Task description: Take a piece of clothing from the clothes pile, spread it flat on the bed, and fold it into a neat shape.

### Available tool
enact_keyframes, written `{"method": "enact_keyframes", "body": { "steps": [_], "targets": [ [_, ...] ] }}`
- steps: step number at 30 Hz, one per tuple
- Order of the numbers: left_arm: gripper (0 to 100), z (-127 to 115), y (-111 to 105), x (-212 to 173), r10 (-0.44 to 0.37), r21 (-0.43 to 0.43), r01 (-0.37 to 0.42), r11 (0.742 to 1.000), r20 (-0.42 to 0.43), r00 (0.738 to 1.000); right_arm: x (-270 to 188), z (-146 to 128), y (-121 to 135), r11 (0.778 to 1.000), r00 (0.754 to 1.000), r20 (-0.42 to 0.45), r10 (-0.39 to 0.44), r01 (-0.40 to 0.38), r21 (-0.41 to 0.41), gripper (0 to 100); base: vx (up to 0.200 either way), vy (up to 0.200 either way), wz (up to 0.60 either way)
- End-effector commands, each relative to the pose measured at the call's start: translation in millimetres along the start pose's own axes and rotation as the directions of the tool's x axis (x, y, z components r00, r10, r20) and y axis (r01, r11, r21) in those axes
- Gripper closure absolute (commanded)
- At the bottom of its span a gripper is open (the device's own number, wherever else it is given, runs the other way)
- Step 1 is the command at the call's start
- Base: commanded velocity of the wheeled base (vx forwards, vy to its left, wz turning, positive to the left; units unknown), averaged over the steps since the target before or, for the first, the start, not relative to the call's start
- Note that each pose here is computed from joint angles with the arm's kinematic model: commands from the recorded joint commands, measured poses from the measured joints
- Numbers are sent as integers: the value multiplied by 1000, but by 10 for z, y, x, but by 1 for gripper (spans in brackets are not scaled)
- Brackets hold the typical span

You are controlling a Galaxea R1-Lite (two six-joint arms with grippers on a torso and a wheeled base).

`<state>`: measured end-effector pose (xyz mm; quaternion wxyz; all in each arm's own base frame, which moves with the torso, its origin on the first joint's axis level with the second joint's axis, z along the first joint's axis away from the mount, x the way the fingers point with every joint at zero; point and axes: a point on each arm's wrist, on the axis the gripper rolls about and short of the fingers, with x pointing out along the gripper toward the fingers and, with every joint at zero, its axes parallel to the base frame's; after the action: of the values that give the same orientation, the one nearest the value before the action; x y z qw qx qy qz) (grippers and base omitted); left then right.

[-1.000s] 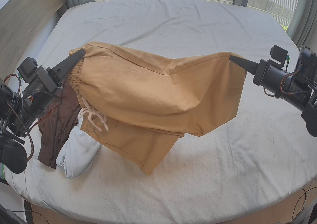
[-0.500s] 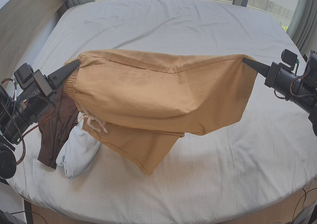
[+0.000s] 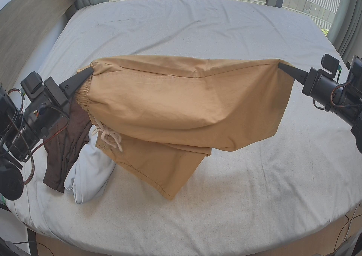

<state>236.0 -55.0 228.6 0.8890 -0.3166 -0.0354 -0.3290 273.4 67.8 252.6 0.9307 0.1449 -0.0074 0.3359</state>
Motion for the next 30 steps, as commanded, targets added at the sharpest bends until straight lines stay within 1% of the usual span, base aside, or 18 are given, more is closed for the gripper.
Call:
{"method": "enact_keyframes", "body": {
  "steps": [1,5,8,15,18,22,26,30],
  "targets": [
    [100,-107,177,172,7,-3,-7,1000,-13,1000,198,-56,-88,1000,1000,-5,3,-3,4,100,0,0,0],
    [100,-134,295,320,7,19,-8,1000,31,999,360,-63,-182,1000,1000,4,-3,3,1,100,0,0,0],
    [100,-167,407,453,41,19,-42,999,60,997,463,-67,-256,1000,1000,9,-11,11,0,100,0,0,0],
    [100,-240,590,620,75,13,-76,997,62,995,603,-173,-379,1000,1000,-12,-23,23,11,100,0,0,0],
    [100,-261,664,675,90,11,-91,996,66,994,655,-173,-468,999,999,-3,-47,47,9,100,0,0,0],
    [100,-286,730,721,97,10,-98,995,65,993,679,-155,-535,998,998,6,-59,59,10,100,0,0,0],
    [100,-274,743,755,99,13,-100,995,82,992,675,-158,-568,998,998,6,-68,68,15,100,0,0,0],
    [100,-287,769,766,104,11,-105,994,78,992,671,-159,-634,996,997,7,-82,82,15,100,0,0,0]
  ]
}}
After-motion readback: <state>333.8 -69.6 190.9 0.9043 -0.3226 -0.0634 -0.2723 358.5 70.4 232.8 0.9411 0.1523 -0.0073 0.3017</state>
